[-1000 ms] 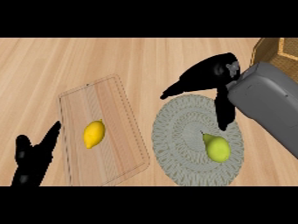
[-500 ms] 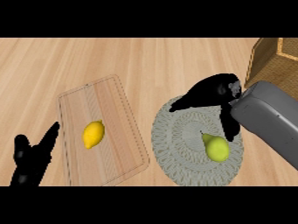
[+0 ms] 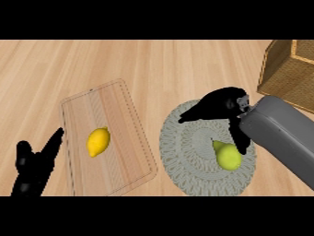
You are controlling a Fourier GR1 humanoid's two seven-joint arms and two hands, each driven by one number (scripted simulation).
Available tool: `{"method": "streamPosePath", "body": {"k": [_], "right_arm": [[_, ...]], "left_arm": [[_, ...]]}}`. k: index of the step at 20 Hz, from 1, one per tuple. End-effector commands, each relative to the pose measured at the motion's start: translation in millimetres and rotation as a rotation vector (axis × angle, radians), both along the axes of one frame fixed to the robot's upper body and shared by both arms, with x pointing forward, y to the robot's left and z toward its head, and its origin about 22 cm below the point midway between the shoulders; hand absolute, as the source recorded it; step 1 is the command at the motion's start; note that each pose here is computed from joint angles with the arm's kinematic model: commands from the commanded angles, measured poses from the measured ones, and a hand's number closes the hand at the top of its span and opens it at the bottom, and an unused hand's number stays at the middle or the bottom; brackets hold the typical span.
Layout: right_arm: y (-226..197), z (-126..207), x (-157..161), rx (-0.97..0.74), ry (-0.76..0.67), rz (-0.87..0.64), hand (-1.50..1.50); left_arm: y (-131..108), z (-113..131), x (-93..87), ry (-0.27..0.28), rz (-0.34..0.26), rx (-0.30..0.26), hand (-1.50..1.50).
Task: Pick the pear from the placemat and place it in the basket
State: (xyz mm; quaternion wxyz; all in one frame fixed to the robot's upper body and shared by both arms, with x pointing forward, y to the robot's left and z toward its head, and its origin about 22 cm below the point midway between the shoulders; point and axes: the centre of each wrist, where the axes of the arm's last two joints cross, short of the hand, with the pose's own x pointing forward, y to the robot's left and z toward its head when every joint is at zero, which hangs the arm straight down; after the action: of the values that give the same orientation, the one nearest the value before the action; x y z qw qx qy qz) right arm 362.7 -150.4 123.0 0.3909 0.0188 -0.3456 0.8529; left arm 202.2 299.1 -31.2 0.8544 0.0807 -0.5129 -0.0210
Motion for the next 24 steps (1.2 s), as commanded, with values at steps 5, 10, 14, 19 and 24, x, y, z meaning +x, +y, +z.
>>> {"method": "streamPosePath", "body": {"k": [5,10,14,19,24], "right_arm": [[-6,-40,-9,0.019,0.063,0.03,-1.5],[-2,-42,-14,-0.048,0.036,0.067,-1.5],[-2,-66,-18,-0.123,0.05,0.079,-1.5],[-20,-56,-6,-0.121,0.052,0.065,-1.5],[-8,-91,-25,-0.097,0.041,0.087,-1.5]], "left_arm": [[-5,-15,1.0,0.068,-0.005,-0.023,0.0],[5,-19,-4.5,0.078,0.017,-0.014,0.0],[-9,-25,-5.6,0.072,-0.005,-0.032,0.0],[-5,-28,-9.8,0.049,0.003,-0.018,0.0],[-8,-12,7.9,0.037,-0.003,-0.019,0.0]]}}
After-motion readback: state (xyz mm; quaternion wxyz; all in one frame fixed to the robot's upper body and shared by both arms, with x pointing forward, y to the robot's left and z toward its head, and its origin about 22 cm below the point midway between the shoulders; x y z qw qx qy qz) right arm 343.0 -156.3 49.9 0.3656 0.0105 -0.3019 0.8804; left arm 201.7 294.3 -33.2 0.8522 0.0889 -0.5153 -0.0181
